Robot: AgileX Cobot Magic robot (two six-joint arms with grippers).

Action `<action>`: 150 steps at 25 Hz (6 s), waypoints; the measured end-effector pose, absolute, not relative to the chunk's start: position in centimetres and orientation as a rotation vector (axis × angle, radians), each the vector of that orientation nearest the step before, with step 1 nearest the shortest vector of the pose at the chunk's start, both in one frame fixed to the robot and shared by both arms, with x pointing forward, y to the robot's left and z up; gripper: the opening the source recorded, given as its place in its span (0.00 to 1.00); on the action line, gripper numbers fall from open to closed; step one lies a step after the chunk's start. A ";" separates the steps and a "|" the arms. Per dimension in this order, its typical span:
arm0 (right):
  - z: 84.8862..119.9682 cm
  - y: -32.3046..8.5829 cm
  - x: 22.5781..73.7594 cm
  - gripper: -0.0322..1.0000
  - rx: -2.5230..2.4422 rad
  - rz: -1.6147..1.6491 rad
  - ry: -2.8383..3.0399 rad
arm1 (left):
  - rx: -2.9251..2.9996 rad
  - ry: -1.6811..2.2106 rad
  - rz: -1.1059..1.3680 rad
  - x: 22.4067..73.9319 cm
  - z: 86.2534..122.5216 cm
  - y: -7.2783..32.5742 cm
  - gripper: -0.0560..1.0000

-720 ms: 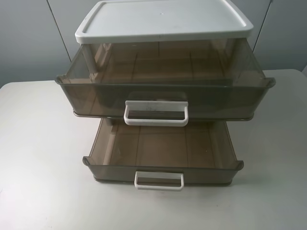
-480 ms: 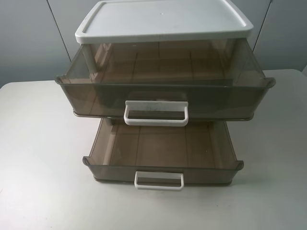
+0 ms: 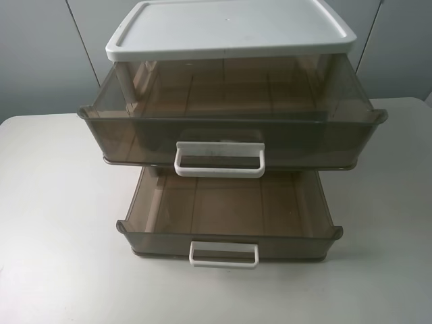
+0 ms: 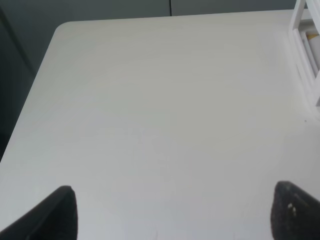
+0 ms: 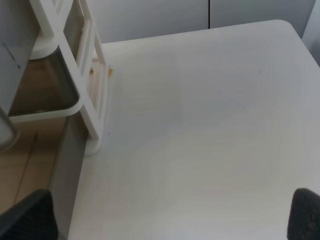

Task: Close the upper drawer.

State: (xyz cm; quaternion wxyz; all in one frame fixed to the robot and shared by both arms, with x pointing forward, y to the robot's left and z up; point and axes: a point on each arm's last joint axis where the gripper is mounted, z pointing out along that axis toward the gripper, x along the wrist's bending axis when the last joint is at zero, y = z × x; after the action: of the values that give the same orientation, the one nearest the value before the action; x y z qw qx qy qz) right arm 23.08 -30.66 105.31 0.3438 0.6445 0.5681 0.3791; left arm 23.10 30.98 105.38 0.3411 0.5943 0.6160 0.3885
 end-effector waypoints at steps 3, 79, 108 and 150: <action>105.3 -30.7 23.1 0.71 1.674 0.985 1.476 | 1.548 1.601 1.012 23.1 105.4 31.0 0.75; 106.5 -5.0 37.8 0.71 -0.031 0.346 2.998 | 1.548 1.601 1.012 23.1 105.4 31.0 0.75; 105.3 -3.8 42.4 0.71 -0.196 0.300 2.647 | 1.550 1.600 1.013 23.1 105.4 31.0 0.75; 105.2 -3.2 45.7 0.71 -0.114 0.431 2.481 | 1.550 1.600 1.013 23.1 105.4 31.0 0.75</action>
State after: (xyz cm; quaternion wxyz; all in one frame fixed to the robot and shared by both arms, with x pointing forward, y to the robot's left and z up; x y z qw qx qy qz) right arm 45.68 -3.24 105.16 0.3053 -0.0431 0.9372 0.1630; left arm 23.10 30.98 105.38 0.3403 0.5955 0.6148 0.3892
